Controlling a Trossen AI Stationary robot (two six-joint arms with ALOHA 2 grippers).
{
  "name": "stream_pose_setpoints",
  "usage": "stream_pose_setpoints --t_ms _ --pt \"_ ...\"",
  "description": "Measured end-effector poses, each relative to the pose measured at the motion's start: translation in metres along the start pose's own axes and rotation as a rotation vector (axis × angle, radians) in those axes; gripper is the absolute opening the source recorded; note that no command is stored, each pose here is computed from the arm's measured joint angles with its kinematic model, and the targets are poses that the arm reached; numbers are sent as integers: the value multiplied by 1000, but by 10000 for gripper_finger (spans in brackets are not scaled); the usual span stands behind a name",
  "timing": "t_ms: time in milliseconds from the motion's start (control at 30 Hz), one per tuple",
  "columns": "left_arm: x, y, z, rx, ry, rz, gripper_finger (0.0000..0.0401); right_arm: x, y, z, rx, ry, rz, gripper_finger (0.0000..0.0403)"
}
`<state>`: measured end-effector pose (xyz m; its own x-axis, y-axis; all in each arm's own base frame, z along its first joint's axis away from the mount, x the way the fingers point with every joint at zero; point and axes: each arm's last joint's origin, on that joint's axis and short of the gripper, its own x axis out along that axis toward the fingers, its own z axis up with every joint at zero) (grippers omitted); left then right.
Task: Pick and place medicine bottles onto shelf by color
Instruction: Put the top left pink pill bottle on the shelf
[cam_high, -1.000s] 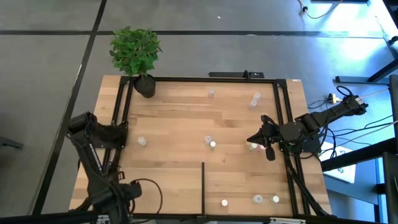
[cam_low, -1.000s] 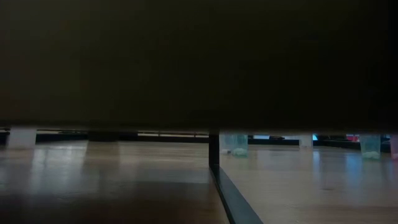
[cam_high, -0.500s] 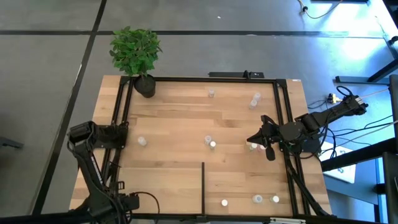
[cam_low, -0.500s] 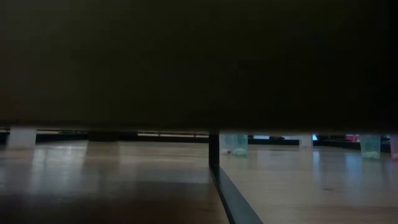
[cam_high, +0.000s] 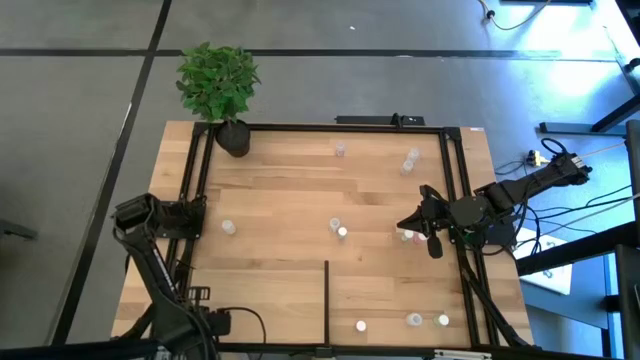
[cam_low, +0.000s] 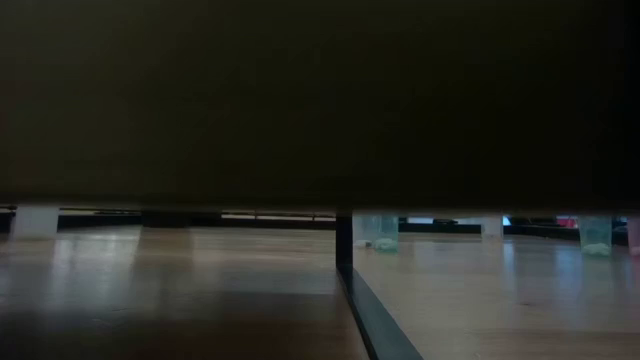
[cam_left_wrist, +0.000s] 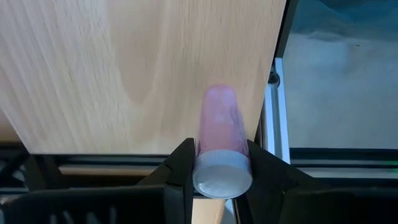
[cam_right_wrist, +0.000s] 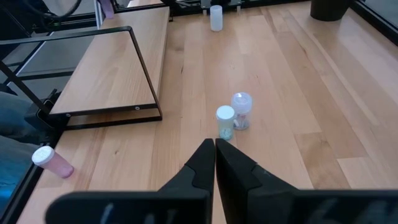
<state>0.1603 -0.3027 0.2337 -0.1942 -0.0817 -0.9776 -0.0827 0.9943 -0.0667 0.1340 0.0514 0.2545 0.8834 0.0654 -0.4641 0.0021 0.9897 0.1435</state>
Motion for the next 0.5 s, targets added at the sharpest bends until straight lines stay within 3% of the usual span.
stream_pose_setpoints --t_ms 500 --pt "8 -4 5 19 14 -4 91 0 0 0 0 0 0 16"
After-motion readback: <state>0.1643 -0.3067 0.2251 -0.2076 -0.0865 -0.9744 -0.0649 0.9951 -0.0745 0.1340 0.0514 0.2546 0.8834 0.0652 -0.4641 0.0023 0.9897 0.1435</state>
